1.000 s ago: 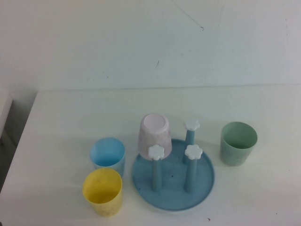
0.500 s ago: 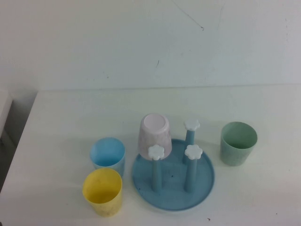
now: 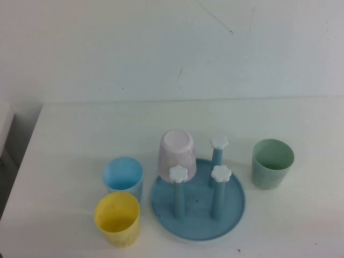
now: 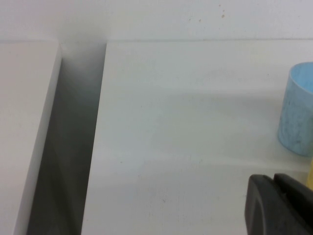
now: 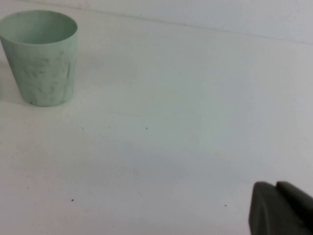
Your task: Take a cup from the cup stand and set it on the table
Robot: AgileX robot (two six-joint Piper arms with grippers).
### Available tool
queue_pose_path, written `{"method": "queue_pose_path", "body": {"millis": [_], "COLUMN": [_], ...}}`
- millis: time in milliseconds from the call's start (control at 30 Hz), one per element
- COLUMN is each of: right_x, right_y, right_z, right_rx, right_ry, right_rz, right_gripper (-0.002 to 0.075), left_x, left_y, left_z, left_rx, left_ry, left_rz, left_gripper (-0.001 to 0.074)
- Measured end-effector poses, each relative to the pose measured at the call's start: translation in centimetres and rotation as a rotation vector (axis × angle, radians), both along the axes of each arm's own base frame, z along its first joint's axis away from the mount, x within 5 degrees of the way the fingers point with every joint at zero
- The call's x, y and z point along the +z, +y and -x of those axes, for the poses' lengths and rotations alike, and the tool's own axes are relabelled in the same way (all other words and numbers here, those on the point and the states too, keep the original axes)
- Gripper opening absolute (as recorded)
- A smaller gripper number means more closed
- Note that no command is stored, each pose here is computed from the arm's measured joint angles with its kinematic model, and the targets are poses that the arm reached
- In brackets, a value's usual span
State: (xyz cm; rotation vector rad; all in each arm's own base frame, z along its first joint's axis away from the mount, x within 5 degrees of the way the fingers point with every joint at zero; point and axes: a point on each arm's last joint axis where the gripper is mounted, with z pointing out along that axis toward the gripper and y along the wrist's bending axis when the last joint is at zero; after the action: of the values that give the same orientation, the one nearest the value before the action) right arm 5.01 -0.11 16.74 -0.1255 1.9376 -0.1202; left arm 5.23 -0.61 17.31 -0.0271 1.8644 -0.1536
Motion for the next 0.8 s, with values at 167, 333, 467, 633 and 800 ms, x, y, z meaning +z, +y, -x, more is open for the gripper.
{"method": "queue_pose_path", "body": {"millis": [167,333,467,633,800], "right_x": [0.0,0.1,1.5,4.4,6.9], "right_y": [0.0,0.0,0.0,-0.1,-0.1], "right_z": [0.0,-0.1,-0.5,-0.6,0.2], "right_rx": [0.0,0.0,-0.002,-0.006,-0.012], "right_ry": [0.0,-0.029,-0.197,-0.518,-0.802], "right_rz": [0.0,0.003,0.011,0.025,0.035], "right_gripper": [-0.0003,-0.0003,-0.0003,-0.0003,-0.0003], "left_x": [0.0,0.3,1.7,3.3,4.0], "left_y": [0.0,0.0,0.1,0.3,0.4], "left_z": [0.0,-0.1,-0.4,-0.4,-0.3], "left_rx": [0.0,0.004,0.018,0.039,0.048], "left_ry": [0.0,-0.041,-0.202,-0.377,-0.456], "left_rz": [0.0,0.003,0.026,0.088,0.103], "left_gripper": [-0.0002,-0.0002,-0.0002,-0.0002,-0.0002]}}
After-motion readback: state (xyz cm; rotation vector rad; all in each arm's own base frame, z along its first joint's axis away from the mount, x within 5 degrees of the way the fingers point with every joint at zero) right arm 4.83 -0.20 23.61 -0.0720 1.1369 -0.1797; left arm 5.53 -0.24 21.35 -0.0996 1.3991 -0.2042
